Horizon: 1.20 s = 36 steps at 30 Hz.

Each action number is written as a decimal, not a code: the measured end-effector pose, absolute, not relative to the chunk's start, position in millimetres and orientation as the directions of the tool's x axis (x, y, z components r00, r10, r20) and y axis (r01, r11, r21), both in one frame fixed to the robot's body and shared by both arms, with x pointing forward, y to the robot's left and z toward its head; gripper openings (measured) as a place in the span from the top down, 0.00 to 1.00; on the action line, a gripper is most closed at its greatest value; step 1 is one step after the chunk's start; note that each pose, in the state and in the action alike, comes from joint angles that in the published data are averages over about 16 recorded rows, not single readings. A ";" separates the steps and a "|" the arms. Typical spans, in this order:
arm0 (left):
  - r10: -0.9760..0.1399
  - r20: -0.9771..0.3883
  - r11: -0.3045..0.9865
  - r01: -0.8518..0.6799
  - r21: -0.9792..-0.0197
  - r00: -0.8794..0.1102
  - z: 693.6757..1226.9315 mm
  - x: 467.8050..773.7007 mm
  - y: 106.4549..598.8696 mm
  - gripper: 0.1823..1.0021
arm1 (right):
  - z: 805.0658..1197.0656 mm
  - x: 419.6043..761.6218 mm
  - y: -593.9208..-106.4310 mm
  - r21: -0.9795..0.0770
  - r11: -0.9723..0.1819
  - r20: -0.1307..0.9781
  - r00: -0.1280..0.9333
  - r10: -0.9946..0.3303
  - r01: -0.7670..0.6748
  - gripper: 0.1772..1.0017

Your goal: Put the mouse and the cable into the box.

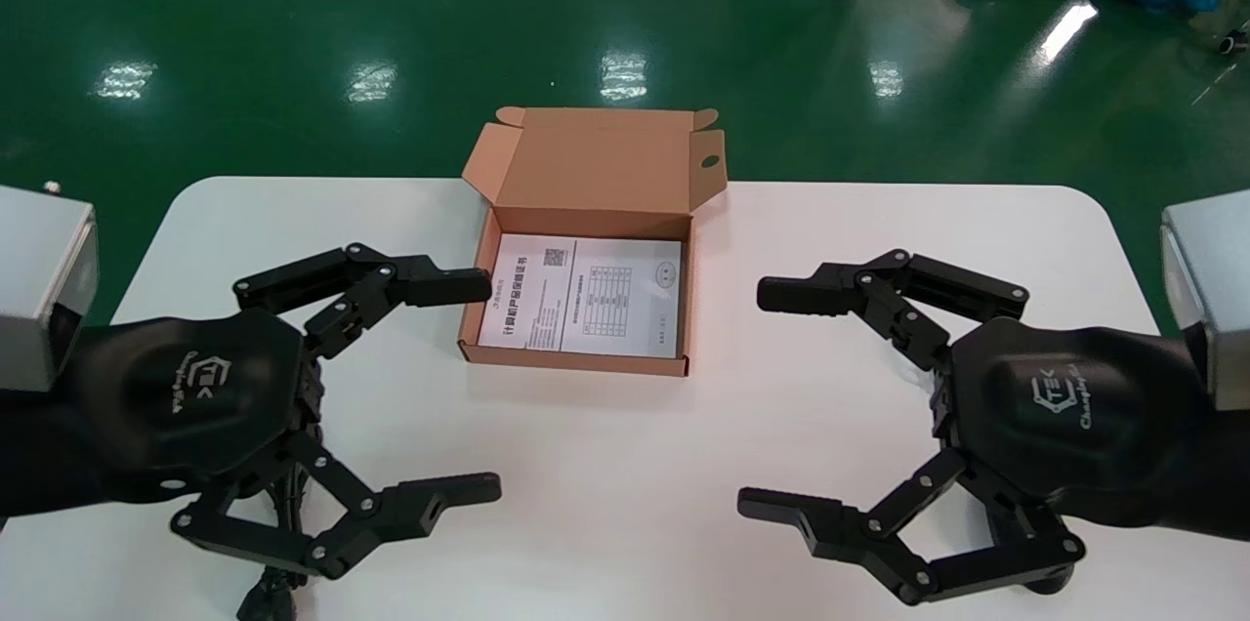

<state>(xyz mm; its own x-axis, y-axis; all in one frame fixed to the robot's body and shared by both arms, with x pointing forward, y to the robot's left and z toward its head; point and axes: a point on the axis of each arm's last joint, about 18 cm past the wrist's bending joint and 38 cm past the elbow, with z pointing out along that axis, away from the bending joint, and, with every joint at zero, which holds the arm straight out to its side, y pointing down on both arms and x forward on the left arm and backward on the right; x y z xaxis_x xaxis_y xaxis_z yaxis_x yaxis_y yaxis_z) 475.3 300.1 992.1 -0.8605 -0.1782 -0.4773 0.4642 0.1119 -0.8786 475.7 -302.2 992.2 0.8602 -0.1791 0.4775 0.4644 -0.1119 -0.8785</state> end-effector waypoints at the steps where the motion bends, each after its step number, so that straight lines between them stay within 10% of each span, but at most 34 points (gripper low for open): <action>1: -0.178 -0.477 0.112 0.464 -0.879 -0.860 992.1 475.3 300.1 0.00 | 992.2 475.7 -302.2 -0.879 -0.112 0.478 0.860 -0.179 0.464 0.00; 36: -0.429 -0.378 0.275 0.280 -0.920 -0.821 894.7 479.1 380.6 0.00 | 920.4 511.2 -402.9 -0.843 -0.520 0.450 0.708 -0.545 0.136 0.00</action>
<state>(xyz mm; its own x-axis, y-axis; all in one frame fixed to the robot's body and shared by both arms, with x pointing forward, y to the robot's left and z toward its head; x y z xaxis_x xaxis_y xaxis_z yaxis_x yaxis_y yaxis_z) 479.1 380.6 894.7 -0.8207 -0.4286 -0.3779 0.2797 0.2754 -0.9197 511.2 -402.9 920.4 0.7079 -0.5445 0.4499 0.1357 -0.5203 -0.8432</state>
